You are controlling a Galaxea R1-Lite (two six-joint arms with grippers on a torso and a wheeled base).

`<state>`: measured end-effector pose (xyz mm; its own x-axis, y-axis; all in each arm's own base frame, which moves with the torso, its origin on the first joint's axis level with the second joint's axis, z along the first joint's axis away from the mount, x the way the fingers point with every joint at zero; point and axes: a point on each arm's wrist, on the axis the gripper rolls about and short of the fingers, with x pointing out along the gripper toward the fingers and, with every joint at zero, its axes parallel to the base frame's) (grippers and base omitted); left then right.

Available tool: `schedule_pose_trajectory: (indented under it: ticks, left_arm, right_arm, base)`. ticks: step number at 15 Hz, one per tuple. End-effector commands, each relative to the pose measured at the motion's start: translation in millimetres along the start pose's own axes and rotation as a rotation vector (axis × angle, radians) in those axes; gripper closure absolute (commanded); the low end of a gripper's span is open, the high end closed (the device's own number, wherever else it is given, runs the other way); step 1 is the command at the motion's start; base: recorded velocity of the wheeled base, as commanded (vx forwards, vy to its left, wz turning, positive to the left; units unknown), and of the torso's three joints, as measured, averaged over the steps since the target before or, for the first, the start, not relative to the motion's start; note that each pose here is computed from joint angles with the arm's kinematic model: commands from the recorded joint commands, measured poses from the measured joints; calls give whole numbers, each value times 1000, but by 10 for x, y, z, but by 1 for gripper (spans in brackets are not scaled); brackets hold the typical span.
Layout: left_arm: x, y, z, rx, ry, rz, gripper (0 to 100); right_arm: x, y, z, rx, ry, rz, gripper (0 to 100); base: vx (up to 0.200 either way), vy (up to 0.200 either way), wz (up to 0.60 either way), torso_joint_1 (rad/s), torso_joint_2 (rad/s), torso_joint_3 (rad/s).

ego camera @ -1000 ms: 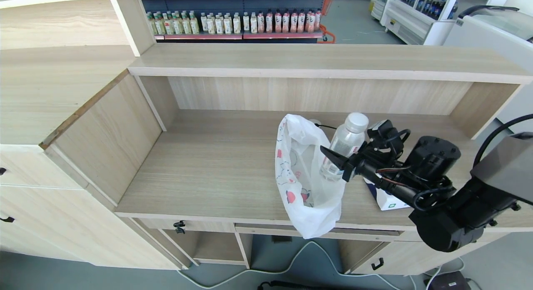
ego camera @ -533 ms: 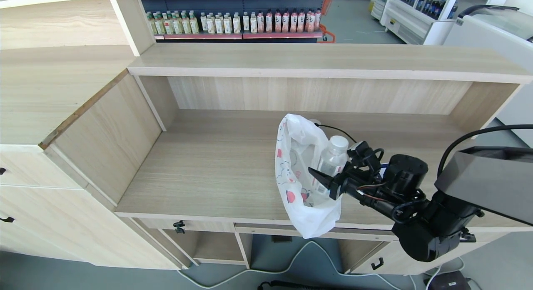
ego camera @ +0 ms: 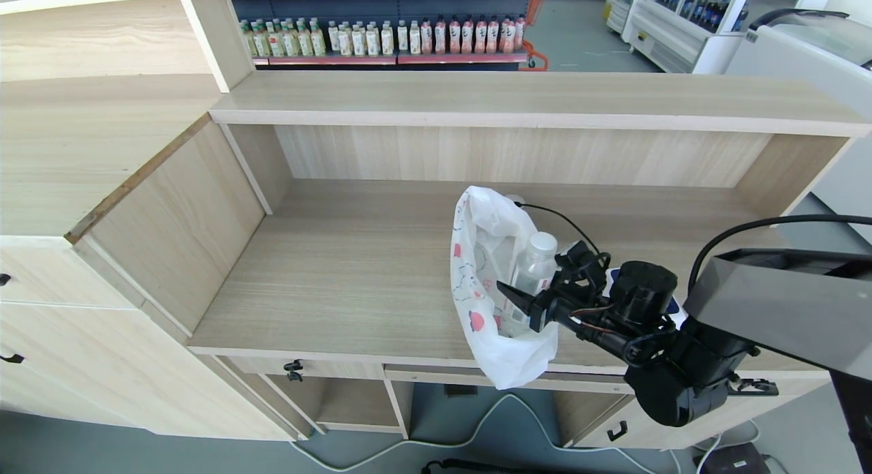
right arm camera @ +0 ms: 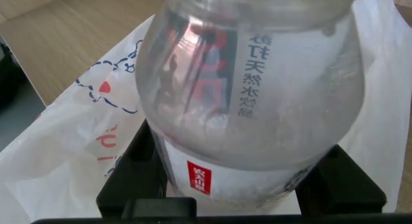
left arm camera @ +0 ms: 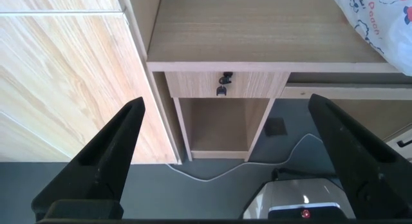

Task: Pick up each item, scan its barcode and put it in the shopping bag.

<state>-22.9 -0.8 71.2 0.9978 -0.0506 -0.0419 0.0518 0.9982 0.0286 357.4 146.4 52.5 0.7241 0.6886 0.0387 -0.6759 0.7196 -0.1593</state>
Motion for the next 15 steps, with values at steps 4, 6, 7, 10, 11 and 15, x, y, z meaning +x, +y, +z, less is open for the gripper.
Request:
schedule_pose_trajectory:
  ticks: [4,6,7,10,11,15]
  left_arm:
    - [0,0,0,0,0,0,0]
    - [0,0,0,0,0,0,0]
    - [0,0,0,0,0,0,0]
    - [0,0,0,-1,0,0,0]
    - [0,0,0,-1,0,0,0]
    - [0,0,0,0,0,0,0]
  right_arm:
    - [-34,17,-52,-10,27,5,0]
    - [-43,2,79,-24,-5,2,0]
    - [-76,-10,250,-38,-43,-9,0]
    - [-371,-27,698,-45,-44,-31,0]
    - [-539,-55,797,-47,-39,-52,0]
    - [-1166,-20,1035,-88,5,-128,0]
  base:
    - [0,0,0,0,0,0]
    - [0,0,0,0,0,0]
    - [0,0,0,0,0,0]
    - [0,0,0,0,0,0]
    - [0,0,0,0,0,0]
    - [0,0,0,0,0,0]
